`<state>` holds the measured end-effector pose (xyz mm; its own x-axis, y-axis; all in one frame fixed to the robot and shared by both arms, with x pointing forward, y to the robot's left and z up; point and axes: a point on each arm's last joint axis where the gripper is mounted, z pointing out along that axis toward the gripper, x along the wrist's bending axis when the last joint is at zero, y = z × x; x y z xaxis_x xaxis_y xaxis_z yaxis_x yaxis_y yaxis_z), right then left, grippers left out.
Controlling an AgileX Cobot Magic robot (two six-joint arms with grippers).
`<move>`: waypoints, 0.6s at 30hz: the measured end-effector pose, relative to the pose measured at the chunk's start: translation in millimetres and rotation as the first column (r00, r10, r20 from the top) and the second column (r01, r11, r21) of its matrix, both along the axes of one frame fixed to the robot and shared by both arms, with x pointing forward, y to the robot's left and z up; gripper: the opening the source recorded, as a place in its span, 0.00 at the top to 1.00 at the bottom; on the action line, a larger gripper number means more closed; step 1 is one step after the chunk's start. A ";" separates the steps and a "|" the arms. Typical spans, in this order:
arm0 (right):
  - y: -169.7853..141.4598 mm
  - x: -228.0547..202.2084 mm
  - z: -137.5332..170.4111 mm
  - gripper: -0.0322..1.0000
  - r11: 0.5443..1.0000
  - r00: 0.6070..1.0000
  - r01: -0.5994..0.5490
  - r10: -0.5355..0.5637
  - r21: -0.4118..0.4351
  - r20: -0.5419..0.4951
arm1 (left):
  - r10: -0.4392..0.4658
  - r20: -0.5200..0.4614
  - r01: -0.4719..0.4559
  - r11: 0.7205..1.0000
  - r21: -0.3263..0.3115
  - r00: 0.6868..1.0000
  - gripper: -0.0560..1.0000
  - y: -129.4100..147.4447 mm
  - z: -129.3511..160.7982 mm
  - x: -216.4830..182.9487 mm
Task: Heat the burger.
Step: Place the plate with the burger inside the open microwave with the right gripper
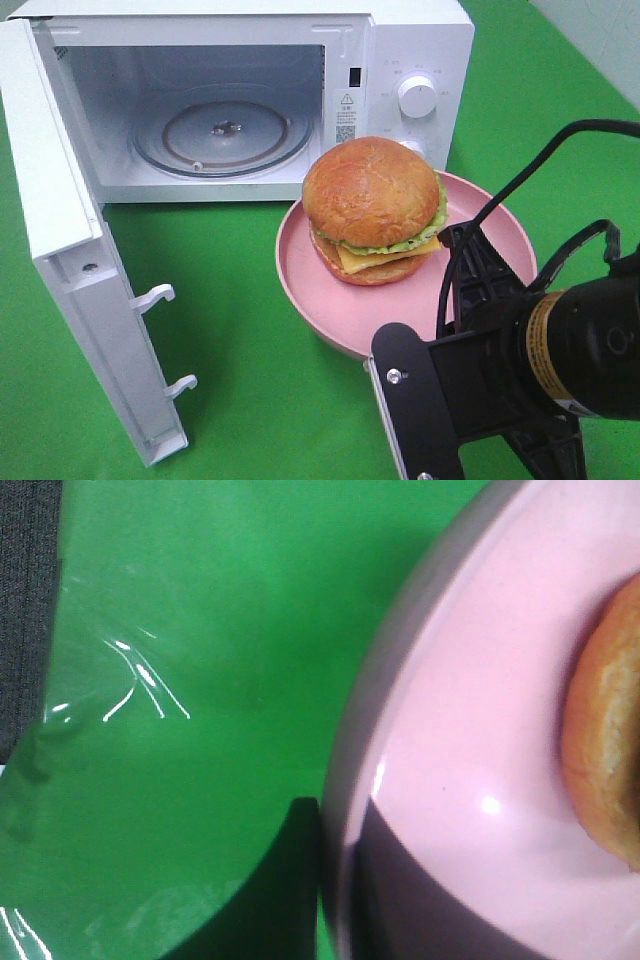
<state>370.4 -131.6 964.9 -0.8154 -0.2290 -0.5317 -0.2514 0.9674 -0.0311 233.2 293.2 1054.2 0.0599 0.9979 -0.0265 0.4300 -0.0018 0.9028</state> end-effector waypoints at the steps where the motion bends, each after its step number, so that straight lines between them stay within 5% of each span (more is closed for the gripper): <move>1: -1.2 1.5 -0.2 0.94 1.000 1.000 -0.006 0.006 -0.007 -0.002 | 0.000 0.000 0.000 1.000 0.000 1.000 0.03 0.0 0.0 0.0; 18: -14.8 15.4 -5.3 0.94 0.987 0.981 -0.156 0.150 -0.042 -0.124 | 0.000 0.000 0.000 1.000 0.000 1.000 0.03 0.0 0.0 0.0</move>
<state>385.8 -146.4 959.5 -0.8257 -0.3805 -0.4165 -0.4016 0.9150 -0.0398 233.2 293.2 1054.2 0.0599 0.9979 -0.0265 0.4300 -0.0018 0.9028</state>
